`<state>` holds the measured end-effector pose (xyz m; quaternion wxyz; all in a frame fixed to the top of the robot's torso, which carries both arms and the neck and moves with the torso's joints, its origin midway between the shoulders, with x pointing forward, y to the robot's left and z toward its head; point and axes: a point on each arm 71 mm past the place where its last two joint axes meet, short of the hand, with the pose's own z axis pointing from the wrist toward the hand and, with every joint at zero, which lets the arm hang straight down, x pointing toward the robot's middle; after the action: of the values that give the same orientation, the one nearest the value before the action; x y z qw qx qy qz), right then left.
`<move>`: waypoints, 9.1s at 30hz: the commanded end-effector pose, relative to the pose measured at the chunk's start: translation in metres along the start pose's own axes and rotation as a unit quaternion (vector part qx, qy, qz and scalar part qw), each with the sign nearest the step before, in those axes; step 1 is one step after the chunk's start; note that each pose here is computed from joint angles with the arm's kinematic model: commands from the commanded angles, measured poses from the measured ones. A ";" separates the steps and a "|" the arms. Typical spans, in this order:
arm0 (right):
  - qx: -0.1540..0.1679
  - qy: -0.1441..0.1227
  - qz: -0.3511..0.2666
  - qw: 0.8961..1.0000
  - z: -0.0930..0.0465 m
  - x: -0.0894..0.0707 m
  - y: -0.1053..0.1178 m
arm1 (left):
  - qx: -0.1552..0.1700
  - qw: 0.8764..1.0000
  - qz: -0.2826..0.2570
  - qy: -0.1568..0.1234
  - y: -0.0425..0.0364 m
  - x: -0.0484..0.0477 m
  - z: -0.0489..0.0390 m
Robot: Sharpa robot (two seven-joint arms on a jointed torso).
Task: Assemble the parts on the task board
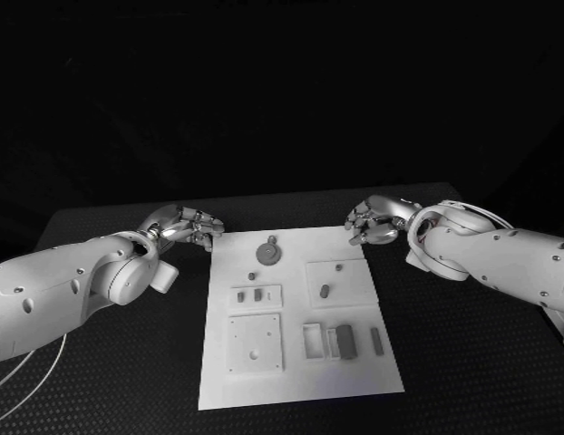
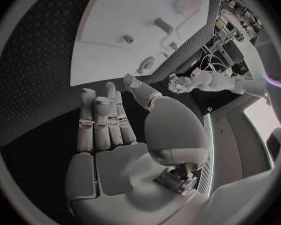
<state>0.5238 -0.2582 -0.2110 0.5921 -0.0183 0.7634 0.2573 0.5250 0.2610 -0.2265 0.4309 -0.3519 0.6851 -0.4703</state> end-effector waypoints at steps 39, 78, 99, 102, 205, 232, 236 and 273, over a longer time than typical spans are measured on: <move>-0.059 0.030 -0.166 0.984 0.002 0.063 0.025 | 0.029 0.995 -0.089 0.023 -0.0060 0.0052 -0.0045; -0.058 0.049 -0.198 0.977 0.007 0.077 0.032 | 0.021 0.996 -0.080 0.021 -0.0037 0.0020 -0.0047; -0.063 0.032 -0.203 0.977 0.005 0.075 0.034 | 0.019 0.997 -0.077 0.021 -0.0034 0.0020 -0.0044; -0.065 0.020 -0.202 0.977 0.003 0.074 0.035 | 0.019 0.997 -0.077 0.021 -0.0034 0.0020 -0.0043; -0.078 0.007 -0.216 0.973 0.004 0.072 0.048 | 0.013 0.997 -0.072 0.025 -0.0020 0.0013 -0.0045; -0.078 -0.006 -0.179 0.981 -0.001 0.053 0.053 | 0.012 0.997 -0.071 0.022 -0.0008 -0.0020 -0.0046; -0.076 -0.005 -0.174 0.982 -0.002 0.049 0.053 | 0.011 0.997 -0.071 0.022 -0.0006 -0.0022 -0.0047; -0.218 0.007 -0.072 0.973 -0.008 0.082 0.165 | 0.015 0.997 -0.073 0.023 -0.0029 0.0022 -0.0029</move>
<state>0.4393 -0.0990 -0.2214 0.5886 -0.1913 0.6930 0.3696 0.5217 0.2614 -0.2252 0.3861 -0.3870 0.6624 -0.5122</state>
